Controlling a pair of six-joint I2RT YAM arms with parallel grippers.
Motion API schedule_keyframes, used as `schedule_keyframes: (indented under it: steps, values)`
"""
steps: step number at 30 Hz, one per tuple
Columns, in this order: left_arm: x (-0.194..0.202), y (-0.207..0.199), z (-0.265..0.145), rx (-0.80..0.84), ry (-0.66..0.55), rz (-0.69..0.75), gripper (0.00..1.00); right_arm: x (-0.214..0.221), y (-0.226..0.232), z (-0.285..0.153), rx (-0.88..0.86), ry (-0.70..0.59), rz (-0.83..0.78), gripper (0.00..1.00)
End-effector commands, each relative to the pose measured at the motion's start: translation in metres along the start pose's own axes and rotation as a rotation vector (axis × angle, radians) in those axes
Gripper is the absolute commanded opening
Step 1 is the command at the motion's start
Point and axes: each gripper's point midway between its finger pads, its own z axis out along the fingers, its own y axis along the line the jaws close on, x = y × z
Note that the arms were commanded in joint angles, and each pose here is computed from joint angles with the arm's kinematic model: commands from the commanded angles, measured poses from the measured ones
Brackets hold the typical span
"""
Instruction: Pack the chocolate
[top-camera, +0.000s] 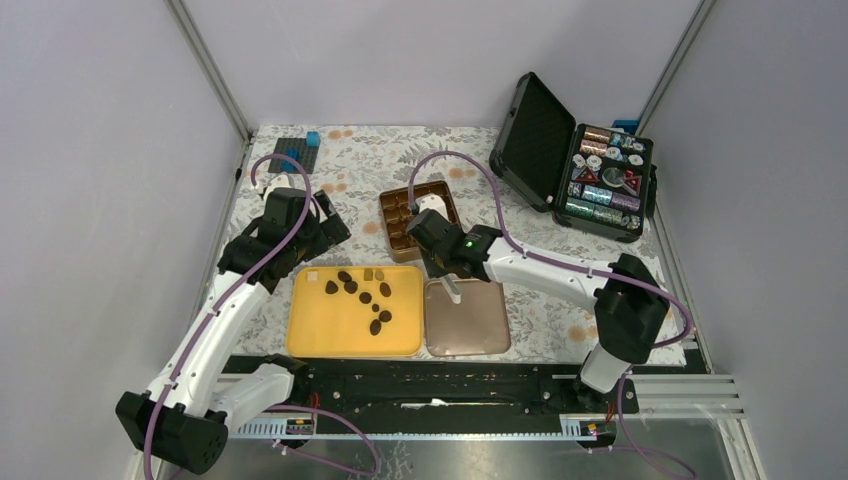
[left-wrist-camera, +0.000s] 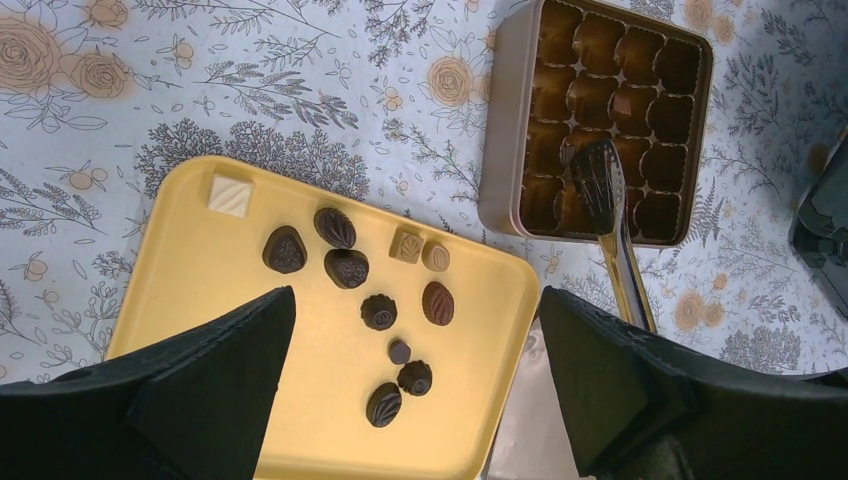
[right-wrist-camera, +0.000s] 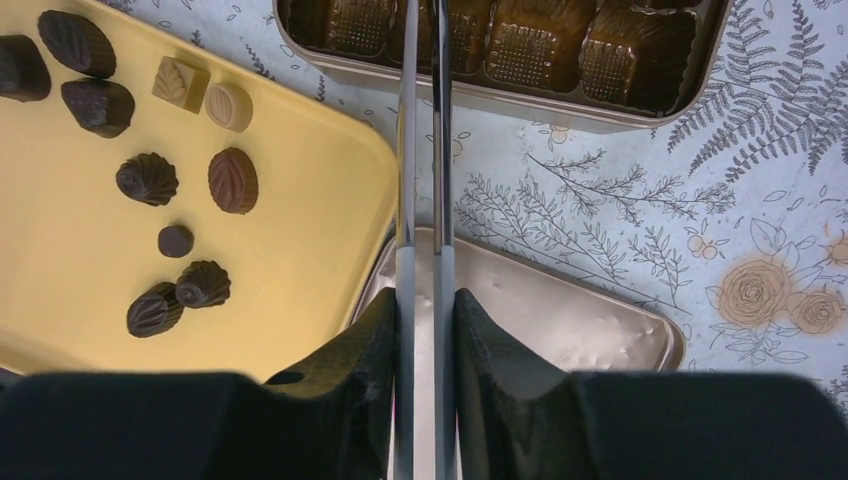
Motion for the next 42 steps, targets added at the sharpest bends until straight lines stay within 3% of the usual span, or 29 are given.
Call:
schedule_keyframes:
  steps: [1, 5, 14, 21, 29, 42]
  values:
    - [-0.009, -0.004, -0.005, 0.024, -0.034, -0.007, 0.99, -0.046, 0.011, -0.035, -0.090, -0.126, 0.041, 0.22]
    - [-0.010, -0.005, -0.004, 0.025, -0.035, -0.005, 0.99, -0.042, 0.019, -0.058, -0.163, -0.122, 0.032, 0.15]
    - [-0.013, -0.005, -0.001, 0.009, -0.039, -0.008, 0.99, 0.023, 0.043, -0.099, -0.211, -0.048, -0.095, 0.20]
    - [-0.014, -0.005, 0.002, -0.002, -0.037, -0.004, 0.99, 0.070, 0.047, -0.088, -0.180, 0.027, -0.117, 0.27]
    - [-0.016, -0.003, -0.002, -0.012, -0.049, -0.004, 0.99, 0.080, 0.052, -0.076, -0.177, 0.049, -0.097, 0.39]
    - [-0.016, -0.003, -0.003, -0.003, -0.054, -0.005, 0.99, 0.093, 0.061, -0.065, -0.141, 0.087, -0.165, 0.45]
